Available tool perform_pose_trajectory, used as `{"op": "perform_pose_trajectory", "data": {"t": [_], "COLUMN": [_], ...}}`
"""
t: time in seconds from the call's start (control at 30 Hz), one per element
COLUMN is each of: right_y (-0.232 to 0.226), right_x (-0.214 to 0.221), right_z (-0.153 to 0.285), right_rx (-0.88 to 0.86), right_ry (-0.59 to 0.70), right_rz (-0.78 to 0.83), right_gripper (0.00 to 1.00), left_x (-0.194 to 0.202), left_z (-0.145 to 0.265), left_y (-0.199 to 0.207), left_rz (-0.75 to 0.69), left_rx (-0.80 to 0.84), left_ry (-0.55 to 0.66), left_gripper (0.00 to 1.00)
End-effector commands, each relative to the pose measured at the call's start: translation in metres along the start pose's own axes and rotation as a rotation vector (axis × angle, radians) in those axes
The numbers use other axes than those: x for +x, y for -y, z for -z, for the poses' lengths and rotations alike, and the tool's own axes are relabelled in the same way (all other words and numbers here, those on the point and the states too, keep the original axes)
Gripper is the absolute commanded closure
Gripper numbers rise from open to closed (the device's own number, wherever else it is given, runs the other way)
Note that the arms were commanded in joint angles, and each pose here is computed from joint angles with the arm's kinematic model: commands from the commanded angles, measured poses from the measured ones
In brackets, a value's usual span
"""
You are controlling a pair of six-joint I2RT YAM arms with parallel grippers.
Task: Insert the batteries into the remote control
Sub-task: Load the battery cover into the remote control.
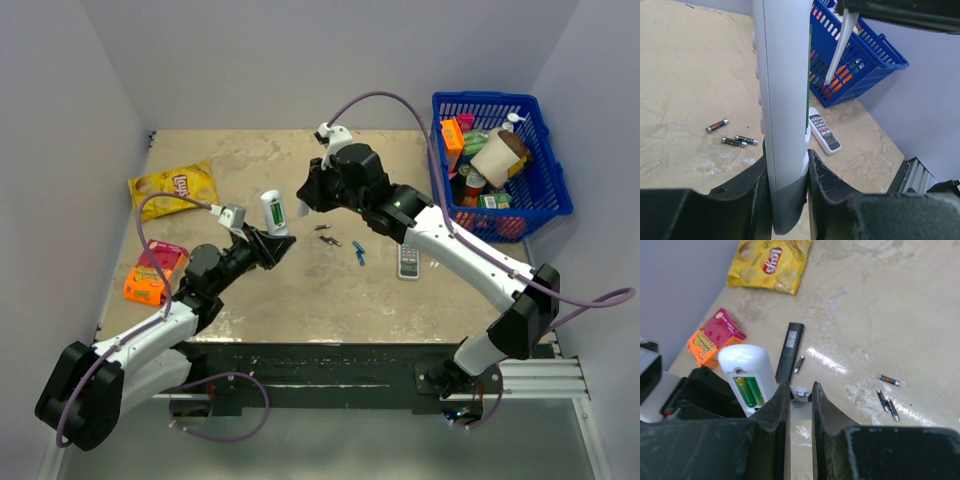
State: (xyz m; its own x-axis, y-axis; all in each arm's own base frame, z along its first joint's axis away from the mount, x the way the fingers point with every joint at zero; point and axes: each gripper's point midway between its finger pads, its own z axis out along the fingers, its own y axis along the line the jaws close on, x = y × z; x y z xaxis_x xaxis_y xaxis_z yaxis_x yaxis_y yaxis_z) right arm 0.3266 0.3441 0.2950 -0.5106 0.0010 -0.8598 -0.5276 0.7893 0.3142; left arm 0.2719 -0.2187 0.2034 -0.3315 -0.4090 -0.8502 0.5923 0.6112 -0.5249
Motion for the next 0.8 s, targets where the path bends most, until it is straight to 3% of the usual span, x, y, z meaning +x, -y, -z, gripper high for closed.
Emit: {"op": "perform_pose_trajectory", "data": {"t": [0.0, 0.27, 0.77], "right_y": [-0.036, -0.062, -0.084], "right_x": [-0.072, -0.086, -0.054], "right_z": [0.032, 0.039, 0.025], "right_rx": [-0.118, -0.209, -0.223], "right_ry": [0.239, 0.274, 0.200], "right_rz": [-0.021, 0.009, 0.114], "right_gripper": [0.94, 0.93, 0.91], "left_x": [-0.036, -0.041, -0.045], "left_z": [-0.008, -0.010, -0.013], "left_y": [0.025, 0.026, 0.026], "left_rz": [0.023, 0.066, 0.100], "left_rx": [0.084, 0.081, 0.067], "left_ry": [0.107, 0.119, 0.119], "left_gripper": [1.00, 1.00, 1.00]}}
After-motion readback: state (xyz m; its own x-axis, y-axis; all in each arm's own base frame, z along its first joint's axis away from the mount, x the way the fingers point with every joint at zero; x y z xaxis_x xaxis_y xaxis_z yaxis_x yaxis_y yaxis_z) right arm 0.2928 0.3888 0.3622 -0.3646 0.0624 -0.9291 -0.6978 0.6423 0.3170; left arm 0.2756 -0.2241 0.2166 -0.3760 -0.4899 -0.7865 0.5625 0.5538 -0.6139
